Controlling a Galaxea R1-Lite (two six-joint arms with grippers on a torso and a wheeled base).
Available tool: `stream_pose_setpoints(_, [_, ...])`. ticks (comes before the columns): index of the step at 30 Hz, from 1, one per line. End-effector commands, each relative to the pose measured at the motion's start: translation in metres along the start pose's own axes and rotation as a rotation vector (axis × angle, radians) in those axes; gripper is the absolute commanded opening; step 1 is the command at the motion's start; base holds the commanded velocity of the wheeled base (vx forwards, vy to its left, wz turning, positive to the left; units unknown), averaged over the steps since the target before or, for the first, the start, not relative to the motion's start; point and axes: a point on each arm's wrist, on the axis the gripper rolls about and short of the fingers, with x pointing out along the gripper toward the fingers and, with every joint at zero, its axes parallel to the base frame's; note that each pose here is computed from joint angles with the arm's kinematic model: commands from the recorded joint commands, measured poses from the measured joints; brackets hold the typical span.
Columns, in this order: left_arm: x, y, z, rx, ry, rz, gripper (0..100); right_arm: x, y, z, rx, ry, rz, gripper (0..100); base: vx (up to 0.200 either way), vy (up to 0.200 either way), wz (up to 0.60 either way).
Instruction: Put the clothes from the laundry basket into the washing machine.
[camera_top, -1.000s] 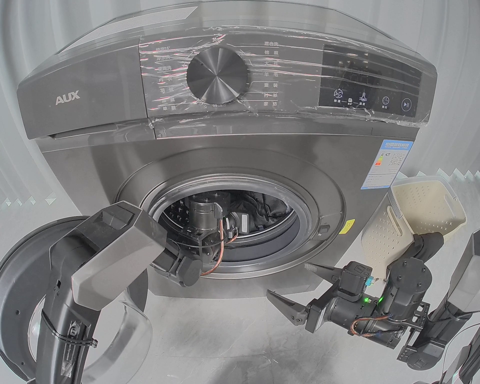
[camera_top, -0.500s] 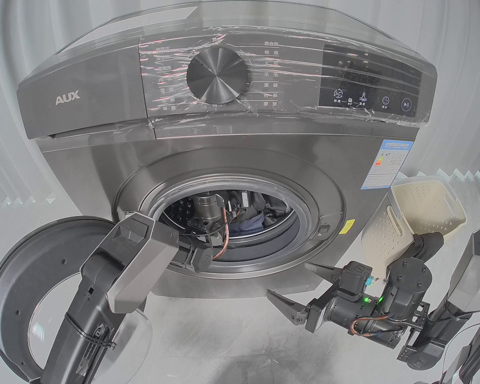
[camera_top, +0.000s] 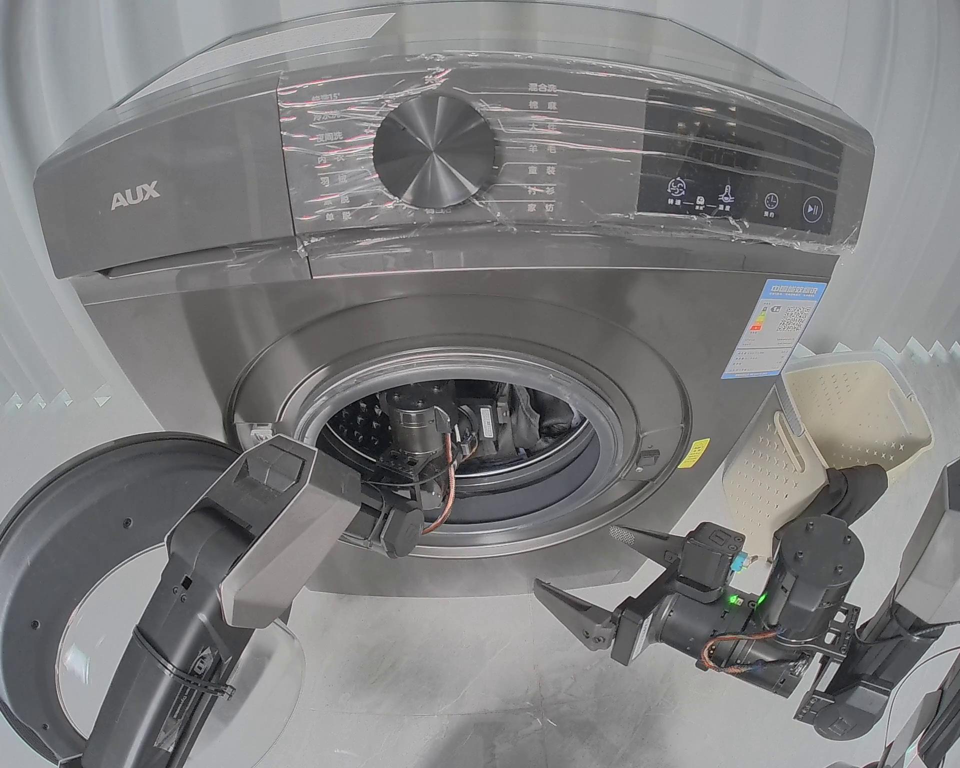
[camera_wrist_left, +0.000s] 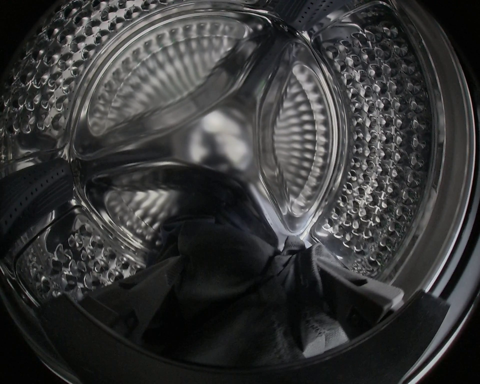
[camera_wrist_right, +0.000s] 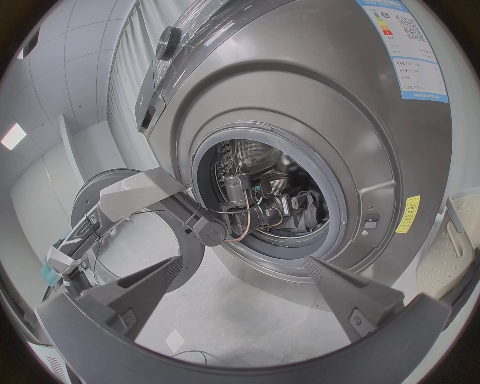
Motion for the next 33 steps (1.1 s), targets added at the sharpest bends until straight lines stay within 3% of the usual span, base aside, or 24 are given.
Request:
stream_pose_setpoints(1, [-0.013, 0.000, 0.003, 0.004, 0.071, -0.002, 100, 0.000, 0.000, 0.000, 0.000, -0.002, 0.001, 100, 0.000, 0.000, 0.00])
stream_pose_setpoints(3, [-0.015, 0.000, 0.001, 0.008, 0.081, -0.001, 100, 0.000, 0.000, 0.001, 0.000, -0.004, 0.001, 100, 0.000, 0.000, 0.00])
stream_pose_setpoints(11, [-0.031, -0.005, 0.035, 0.004, 0.072, -0.014, 100, 0.000, 0.000, 0.002, 0.001, -0.011, 0.001, 100, 0.000, 0.000, 0.00])
stream_pose_setpoints(18, [-0.076, -0.015, 0.050, 0.031, 0.146, -0.052, 100, 0.000, 0.000, 0.003, 0.001, -0.014, 0.001, 100, 0.000, 0.000, 0.00])
stream_pose_setpoints(33, [-0.116, -0.029, 0.044, 0.056, 0.182, -0.111, 100, 0.000, 0.000, 0.002, 0.002, -0.011, 0.001, 100, 0.000, 0.000, 0.00])
